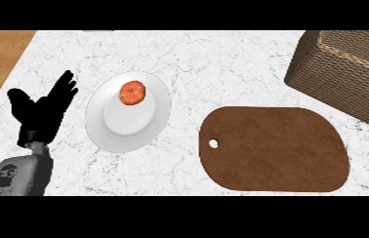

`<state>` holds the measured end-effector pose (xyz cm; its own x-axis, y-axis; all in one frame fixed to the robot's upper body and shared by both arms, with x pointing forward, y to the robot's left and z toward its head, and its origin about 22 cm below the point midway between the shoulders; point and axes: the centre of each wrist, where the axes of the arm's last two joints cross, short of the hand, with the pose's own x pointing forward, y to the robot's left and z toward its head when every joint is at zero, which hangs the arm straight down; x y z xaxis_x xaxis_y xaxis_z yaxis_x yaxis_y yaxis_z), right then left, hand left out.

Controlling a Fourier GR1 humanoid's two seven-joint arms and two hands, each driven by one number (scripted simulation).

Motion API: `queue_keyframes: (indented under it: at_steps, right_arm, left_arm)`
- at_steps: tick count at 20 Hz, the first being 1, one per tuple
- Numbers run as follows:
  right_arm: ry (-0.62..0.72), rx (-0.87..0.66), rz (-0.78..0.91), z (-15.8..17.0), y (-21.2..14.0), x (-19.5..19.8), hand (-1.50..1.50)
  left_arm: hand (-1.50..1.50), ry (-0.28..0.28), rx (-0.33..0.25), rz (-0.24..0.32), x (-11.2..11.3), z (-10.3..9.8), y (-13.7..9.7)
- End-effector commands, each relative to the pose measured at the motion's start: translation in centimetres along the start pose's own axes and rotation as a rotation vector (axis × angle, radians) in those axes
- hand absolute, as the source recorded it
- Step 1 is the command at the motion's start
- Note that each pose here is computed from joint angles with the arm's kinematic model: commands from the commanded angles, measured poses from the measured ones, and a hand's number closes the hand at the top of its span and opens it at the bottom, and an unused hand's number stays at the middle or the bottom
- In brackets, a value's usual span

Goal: Pick the can from the cutting board and place it in the basket

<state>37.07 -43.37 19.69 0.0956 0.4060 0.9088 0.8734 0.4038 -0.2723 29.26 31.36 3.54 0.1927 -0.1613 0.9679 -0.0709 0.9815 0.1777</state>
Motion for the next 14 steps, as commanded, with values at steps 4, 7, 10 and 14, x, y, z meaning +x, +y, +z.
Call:
queue_keyframes:
  at_steps: [4, 7, 10, 14]
  right_arm:
    - [0.085, -0.044, -0.12, -2.9, -9.3, -2.2, -1.5]
    - [0.084, 0.017, -0.129, -3.2, -14.3, -4.4, -1.5]
    - [0.108, 0.124, -0.052, -2.2, -18.1, -6.4, -1.5]
    - [0.077, 0.145, -0.072, -3.4, -23.6, -8.1, -1.5]
  left_arm:
    - [0.0, 0.011, 0.023, -0.005, 0.4, -0.1, 0.8]
    - [0.0, 0.01, 0.014, 0.004, 0.2, 1.3, 2.2]
    - [0.0, 0.001, 0.014, 0.003, 0.4, 0.5, 1.2]
    - [0.0, -0.004, -0.001, 0.003, 0.2, -0.5, 0.1]
